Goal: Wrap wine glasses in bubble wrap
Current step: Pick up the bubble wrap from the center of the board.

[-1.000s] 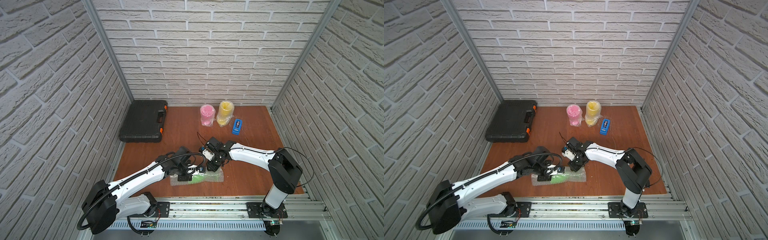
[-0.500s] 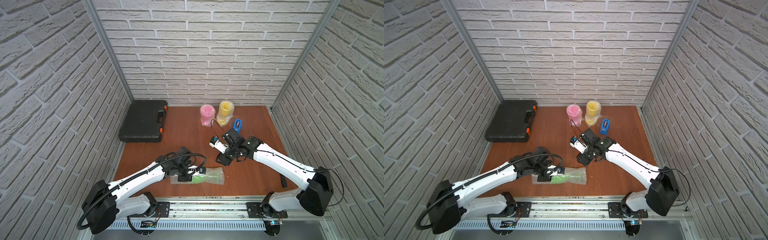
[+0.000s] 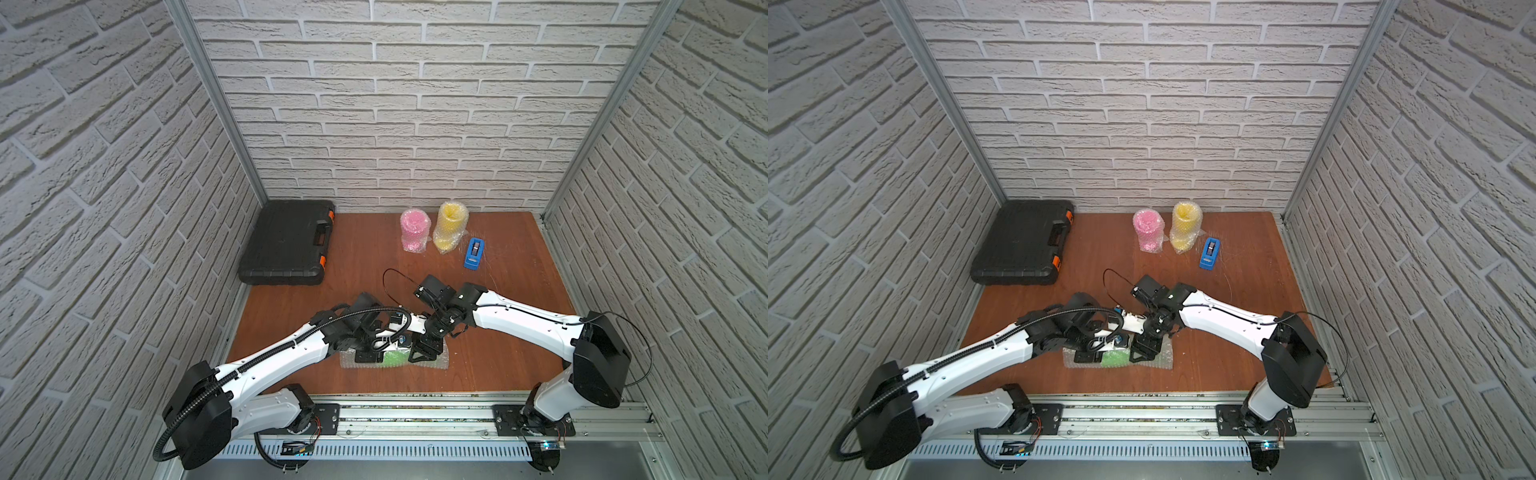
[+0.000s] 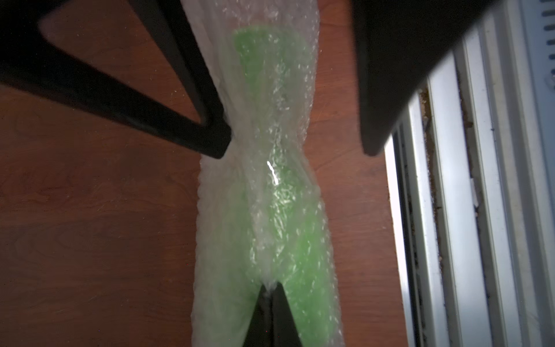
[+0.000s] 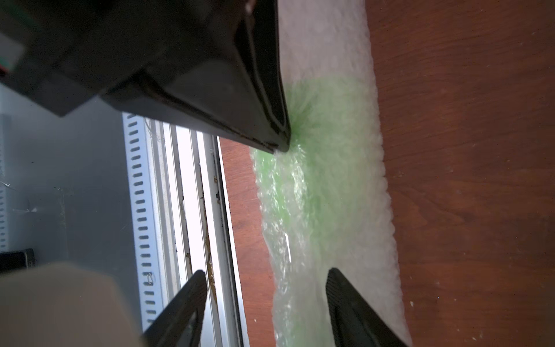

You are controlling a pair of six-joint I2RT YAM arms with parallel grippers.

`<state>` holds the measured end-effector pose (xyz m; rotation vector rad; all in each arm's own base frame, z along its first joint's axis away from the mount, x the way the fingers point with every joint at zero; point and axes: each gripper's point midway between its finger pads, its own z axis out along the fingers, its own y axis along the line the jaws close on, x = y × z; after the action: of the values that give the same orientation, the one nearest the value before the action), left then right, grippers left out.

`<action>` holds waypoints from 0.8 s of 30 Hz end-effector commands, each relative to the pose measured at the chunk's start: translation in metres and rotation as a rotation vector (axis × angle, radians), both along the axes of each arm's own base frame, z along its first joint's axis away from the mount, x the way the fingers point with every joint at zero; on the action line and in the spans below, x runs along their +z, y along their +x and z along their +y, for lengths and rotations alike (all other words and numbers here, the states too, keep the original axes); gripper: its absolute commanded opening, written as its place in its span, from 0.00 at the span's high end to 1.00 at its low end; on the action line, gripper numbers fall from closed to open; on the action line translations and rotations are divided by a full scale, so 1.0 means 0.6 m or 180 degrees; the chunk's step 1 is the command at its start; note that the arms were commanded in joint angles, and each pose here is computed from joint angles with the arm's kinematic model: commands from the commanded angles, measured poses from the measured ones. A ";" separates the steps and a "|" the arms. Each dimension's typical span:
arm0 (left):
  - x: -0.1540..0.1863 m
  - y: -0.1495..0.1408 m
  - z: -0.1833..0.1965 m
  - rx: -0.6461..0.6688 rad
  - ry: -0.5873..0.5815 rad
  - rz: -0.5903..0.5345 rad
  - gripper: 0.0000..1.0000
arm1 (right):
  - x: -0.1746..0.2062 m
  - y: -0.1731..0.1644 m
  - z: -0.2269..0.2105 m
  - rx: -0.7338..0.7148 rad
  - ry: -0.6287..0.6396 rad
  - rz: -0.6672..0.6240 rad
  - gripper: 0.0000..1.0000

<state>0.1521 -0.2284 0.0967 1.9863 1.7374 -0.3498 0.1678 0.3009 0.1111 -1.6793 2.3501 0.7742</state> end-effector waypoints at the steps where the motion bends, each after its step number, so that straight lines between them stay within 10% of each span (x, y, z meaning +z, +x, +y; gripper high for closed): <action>1: -0.031 -0.021 0.027 0.0008 0.0249 0.0217 1.00 | -0.009 0.007 0.021 0.0088 0.0051 -0.0085 0.35; 15: -0.019 -0.011 0.028 0.0071 0.0189 0.0102 1.00 | -0.030 0.033 0.018 0.0030 -0.0213 -0.0452 0.83; 24: 0.106 -0.002 0.020 0.0215 -0.0581 -0.0387 0.44 | 0.013 0.046 -0.009 -0.0126 -0.0024 -0.0688 0.97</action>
<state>0.1523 -0.2194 0.1334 1.8697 1.6752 -0.3255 0.1935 0.3018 0.0998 -1.6715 2.2863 0.5290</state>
